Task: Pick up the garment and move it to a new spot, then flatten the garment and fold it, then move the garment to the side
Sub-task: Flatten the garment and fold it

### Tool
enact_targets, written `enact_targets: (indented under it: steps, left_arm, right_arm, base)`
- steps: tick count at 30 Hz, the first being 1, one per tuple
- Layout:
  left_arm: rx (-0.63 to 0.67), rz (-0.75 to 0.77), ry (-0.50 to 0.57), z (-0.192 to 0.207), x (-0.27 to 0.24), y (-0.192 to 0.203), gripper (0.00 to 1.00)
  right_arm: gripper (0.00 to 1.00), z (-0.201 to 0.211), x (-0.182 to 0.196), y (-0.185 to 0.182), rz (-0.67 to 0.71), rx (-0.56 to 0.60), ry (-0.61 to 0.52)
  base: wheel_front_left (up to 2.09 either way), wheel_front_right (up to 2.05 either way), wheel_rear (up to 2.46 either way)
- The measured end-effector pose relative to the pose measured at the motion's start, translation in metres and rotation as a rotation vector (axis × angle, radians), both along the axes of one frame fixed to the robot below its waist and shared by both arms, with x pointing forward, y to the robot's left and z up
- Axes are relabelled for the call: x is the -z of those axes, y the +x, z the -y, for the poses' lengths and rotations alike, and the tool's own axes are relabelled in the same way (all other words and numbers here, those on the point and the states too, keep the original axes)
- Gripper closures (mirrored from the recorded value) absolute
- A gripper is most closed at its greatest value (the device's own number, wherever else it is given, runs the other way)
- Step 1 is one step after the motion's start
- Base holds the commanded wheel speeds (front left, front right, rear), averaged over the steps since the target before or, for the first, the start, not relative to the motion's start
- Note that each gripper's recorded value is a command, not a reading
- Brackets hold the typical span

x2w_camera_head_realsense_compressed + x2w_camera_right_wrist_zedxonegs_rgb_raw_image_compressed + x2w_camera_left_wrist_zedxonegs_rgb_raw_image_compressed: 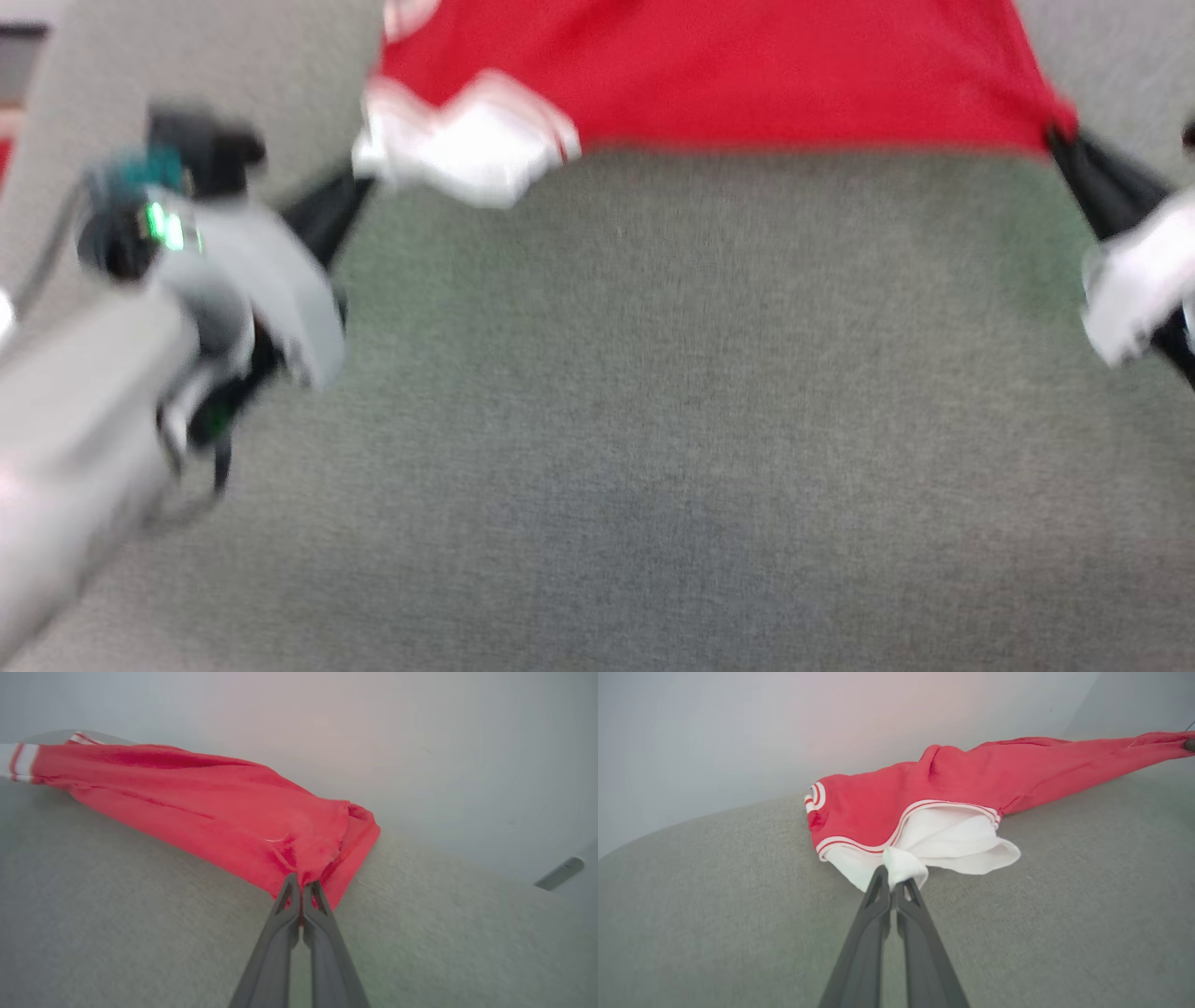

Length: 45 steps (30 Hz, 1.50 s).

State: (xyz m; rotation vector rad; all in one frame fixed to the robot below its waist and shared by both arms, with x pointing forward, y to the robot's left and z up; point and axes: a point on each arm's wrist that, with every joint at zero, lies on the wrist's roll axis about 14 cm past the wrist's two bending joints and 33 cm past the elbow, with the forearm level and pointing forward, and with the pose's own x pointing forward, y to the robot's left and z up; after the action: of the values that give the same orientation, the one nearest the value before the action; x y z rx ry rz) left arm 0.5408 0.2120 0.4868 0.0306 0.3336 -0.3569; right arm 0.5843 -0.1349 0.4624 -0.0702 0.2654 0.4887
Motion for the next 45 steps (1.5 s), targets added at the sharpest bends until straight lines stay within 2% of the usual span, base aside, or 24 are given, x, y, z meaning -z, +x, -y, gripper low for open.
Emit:
enact_targets:
  steps: [11, 18, 25, 29, 34, 40, 45]
  left_arm:
    - [-0.169, -0.152, -0.103, -0.011, 0.014, -0.162, 1.00]
    - [-0.299, -0.272, -0.184, -0.012, 0.035, -0.227, 1.00]
    - [-0.407, -0.441, -0.253, -0.005, 0.071, -0.270, 1.00]
    - [-0.470, -0.506, -0.271, -0.006, 0.083, -0.287, 1.00]
    - [-0.503, -0.527, -0.273, -0.009, 0.084, -0.293, 1.00]
    - [-0.459, -0.459, -0.207, -0.014, 0.064, -0.274, 1.00]
    - [-0.369, -0.349, -0.119, -0.017, 0.034, -0.237, 1.00]
  right_arm:
    - [1.00, 0.045, 0.012, -0.130, -0.115, -0.024, -0.048]
    - [1.00, 0.045, 0.037, -0.195, -0.221, -0.065, -0.081]
    - [1.00, 0.043, 0.057, -0.242, -0.354, -0.068, -0.060]
    - [1.00, 0.045, 0.067, -0.263, -0.429, -0.054, -0.047]
    - [1.00, 0.043, 0.066, -0.268, -0.456, -0.035, -0.017]
    - [1.00, 0.043, 0.057, -0.260, -0.459, -0.020, 0.001]
    - [1.00, 0.043, 0.037, -0.234, -0.406, 0.003, 0.027]
  base:
    - [0.00, 0.00, 0.00]
    - [0.00, 0.00, 0.00]
    - [0.00, 0.00, 0.00]
    - [0.00, 0.00, 0.00]
    - [0.00, 0.00, 0.00]
    - [0.00, 0.00, 0.00]
    - [0.00, 0.00, 0.00]
